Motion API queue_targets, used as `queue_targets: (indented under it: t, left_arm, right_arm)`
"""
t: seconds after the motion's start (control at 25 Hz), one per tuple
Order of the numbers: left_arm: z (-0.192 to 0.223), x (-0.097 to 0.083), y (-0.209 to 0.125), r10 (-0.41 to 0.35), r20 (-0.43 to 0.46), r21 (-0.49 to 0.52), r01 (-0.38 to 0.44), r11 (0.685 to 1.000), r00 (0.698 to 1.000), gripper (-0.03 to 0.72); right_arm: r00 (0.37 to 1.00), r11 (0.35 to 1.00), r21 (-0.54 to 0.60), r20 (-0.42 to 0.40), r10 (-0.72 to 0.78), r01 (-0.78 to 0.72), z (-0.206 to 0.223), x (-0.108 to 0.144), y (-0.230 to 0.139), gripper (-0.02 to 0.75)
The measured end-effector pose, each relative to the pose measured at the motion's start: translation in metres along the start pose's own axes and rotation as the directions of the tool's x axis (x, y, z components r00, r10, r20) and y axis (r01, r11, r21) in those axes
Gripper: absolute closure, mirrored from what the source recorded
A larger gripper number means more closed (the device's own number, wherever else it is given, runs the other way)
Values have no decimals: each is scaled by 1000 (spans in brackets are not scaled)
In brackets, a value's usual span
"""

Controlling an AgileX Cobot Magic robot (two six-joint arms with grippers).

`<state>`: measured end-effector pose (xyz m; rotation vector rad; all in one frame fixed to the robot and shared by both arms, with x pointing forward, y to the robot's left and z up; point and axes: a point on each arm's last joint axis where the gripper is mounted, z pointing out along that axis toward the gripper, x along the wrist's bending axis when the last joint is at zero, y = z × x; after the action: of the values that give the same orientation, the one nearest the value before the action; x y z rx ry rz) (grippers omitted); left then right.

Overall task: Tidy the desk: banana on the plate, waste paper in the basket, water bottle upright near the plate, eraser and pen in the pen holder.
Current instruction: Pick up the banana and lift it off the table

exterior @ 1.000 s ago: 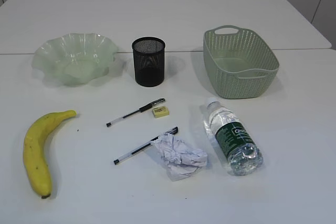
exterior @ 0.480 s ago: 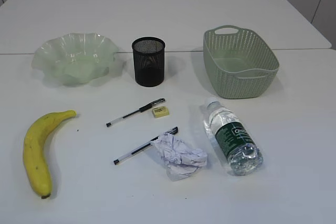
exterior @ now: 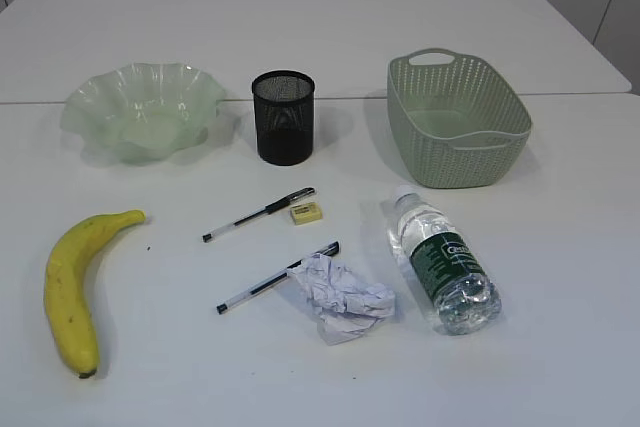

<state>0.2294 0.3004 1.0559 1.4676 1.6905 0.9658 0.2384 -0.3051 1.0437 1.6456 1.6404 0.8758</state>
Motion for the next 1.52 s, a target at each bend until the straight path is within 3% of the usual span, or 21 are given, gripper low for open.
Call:
queue_targets:
  t: [0.8,1.08,1.28,1.52]
  left_arm:
    - [0,-3,3,-15,29,-6,15,1000,999,171]
    - [16,-14,52,-92,135,-14,95,995,987,194]
    - [51,-14,89,-113,114,98,102,990,987,202]
    - [88,-14,124,-125,101,59,119,991,987,207]
  right_arm:
    - [1000,1000,-2,0,0,0,0,0,0,151]
    - [1000,1000,-2,0,0,0,0,0,0,151]
    - [1000,1000,-4,0,0,0,0,0,0,151]
    - [1000,1000,-4,0,0,0,0,0,0,151]
